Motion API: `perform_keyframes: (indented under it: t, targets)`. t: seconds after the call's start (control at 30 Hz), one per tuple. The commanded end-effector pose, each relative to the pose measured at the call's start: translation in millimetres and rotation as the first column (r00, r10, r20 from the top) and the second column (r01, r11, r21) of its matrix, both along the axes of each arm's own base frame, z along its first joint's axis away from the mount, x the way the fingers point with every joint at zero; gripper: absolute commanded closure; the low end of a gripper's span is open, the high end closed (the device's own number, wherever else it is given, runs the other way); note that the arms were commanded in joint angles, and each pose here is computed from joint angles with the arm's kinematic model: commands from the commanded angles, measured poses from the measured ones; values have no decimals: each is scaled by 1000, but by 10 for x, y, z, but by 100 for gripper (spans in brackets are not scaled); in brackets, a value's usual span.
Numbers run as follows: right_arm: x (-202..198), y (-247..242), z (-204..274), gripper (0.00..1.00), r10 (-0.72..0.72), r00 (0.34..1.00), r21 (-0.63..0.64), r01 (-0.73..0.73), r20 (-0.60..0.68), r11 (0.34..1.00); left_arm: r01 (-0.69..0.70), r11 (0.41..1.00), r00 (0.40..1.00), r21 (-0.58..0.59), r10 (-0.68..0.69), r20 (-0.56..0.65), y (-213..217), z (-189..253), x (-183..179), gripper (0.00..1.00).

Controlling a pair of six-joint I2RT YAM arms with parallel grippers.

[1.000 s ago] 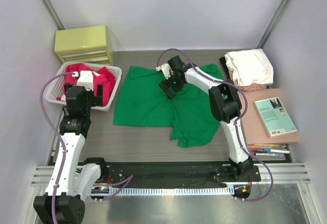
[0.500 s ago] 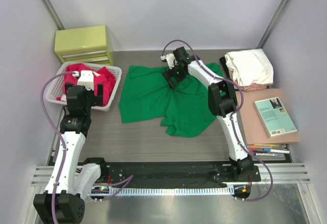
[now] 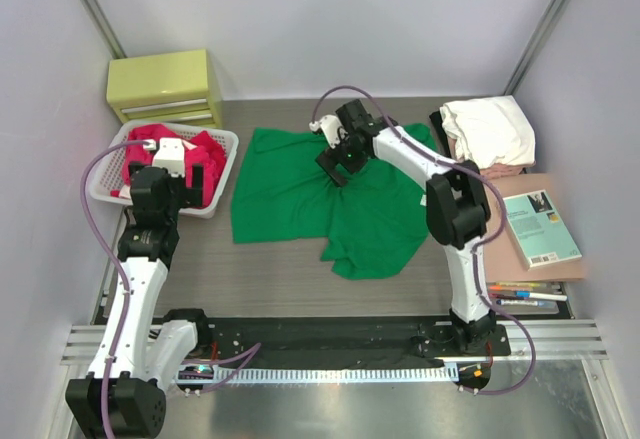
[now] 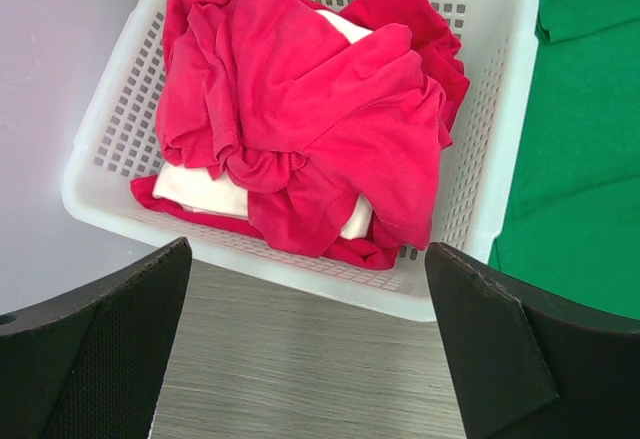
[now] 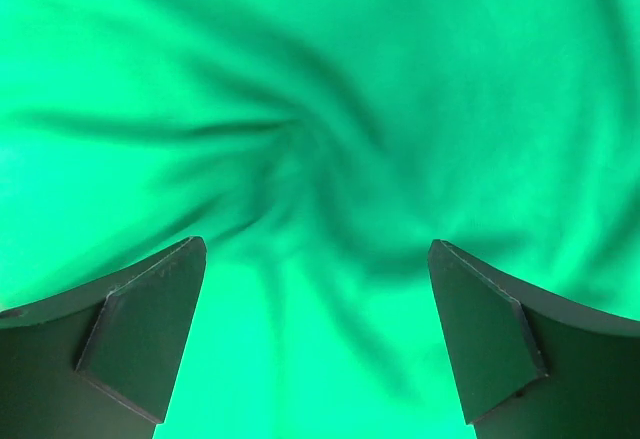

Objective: Fold and stack the t-shirts

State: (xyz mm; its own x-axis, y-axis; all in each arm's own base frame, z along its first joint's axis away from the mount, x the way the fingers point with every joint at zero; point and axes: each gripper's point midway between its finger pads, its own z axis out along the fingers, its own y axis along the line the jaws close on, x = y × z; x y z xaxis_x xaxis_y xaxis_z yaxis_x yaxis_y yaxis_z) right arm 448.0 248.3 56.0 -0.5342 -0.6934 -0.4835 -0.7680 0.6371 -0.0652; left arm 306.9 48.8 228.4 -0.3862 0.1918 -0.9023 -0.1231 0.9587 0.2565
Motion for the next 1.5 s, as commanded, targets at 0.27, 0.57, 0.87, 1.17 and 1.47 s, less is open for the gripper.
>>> perform_keyframes:
  t: [0.27, 0.57, 0.87, 1.17, 1.47]
  targets:
    - [-1733, -448, 2323, 0, 49, 976, 183, -89, 211, 979, 75, 996, 996, -42, -73, 51, -140, 177, 29, 0]
    - [-2757, -1253, 1746, 99, 48, 988, 194, -76, 146, 978, 108, 989, 994, -104, -105, 30, -246, 107, 135, 5]
    - [-2715, -1229, 1223, 98, 152, 986, 53, -148, -74, 988, 95, 991, 995, -95, -95, 5, -219, 84, 131, 2]
    - [-2744, -1096, 970, 34, 231, 962, -27, -237, -143, 971, 95, 991, 995, -92, -94, 9, -218, 112, 125, 2]
    - [-2765, -703, 438, 38, 317, 911, -98, -352, -264, 931, 81, 993, 997, -82, -80, 6, -183, 141, 176, 2]
